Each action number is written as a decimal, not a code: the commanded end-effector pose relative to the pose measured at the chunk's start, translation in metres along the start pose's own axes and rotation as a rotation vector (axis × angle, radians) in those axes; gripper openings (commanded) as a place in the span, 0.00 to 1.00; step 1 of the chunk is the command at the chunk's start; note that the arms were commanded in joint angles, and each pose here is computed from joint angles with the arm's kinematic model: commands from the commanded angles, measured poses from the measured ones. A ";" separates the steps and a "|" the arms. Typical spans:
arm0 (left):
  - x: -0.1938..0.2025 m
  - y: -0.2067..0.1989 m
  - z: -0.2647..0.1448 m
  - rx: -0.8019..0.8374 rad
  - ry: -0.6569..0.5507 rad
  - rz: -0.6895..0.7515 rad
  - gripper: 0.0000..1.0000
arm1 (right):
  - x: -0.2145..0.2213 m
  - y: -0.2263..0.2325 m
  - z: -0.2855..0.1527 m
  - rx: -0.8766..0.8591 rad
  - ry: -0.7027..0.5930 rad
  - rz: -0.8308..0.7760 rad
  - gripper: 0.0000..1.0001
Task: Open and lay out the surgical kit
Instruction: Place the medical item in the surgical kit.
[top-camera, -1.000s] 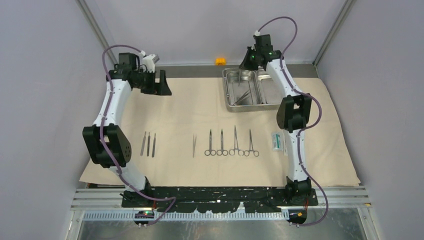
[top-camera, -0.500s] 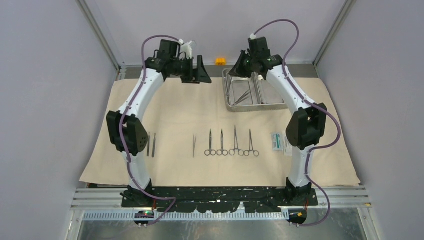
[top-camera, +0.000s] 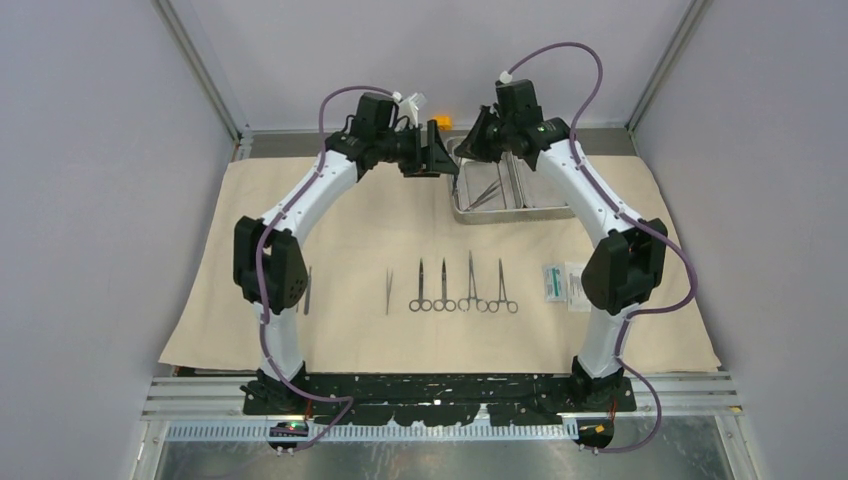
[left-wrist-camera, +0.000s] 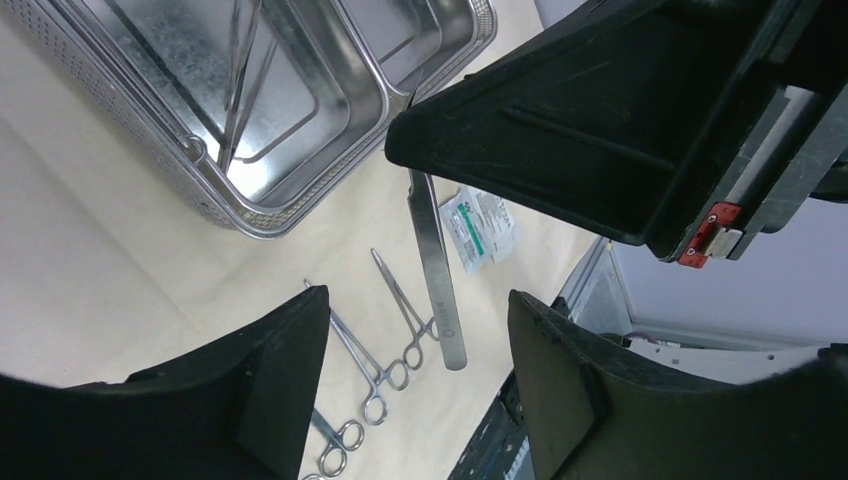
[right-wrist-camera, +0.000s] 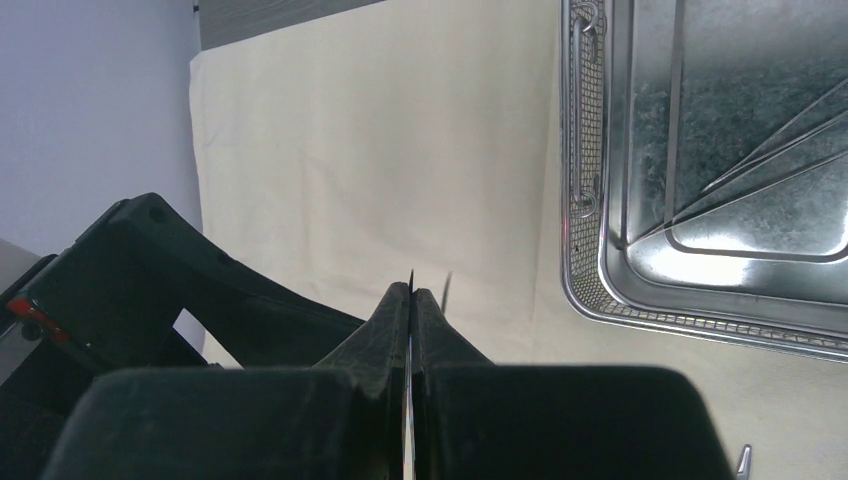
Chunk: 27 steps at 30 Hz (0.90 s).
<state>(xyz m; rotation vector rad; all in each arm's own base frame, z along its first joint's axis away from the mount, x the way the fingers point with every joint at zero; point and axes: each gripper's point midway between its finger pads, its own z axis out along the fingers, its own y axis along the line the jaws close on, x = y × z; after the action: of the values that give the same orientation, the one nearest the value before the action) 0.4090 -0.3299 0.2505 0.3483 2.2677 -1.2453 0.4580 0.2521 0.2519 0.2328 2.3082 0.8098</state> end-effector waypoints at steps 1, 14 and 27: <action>-0.018 -0.013 0.003 0.059 -0.074 0.019 0.65 | -0.017 0.021 -0.021 -0.061 -0.071 0.005 0.01; -0.011 -0.014 0.021 0.091 -0.036 -0.010 0.46 | -0.013 0.020 -0.020 -0.069 -0.067 0.012 0.01; -0.003 -0.016 0.035 0.112 0.002 -0.030 0.22 | -0.013 0.019 -0.021 -0.070 -0.071 0.010 0.00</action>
<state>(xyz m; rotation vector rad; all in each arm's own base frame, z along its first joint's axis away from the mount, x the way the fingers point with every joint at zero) 0.4134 -0.3598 0.2213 0.3045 2.3075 -1.3461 0.4557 0.2519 0.2349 0.2653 2.3365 0.8157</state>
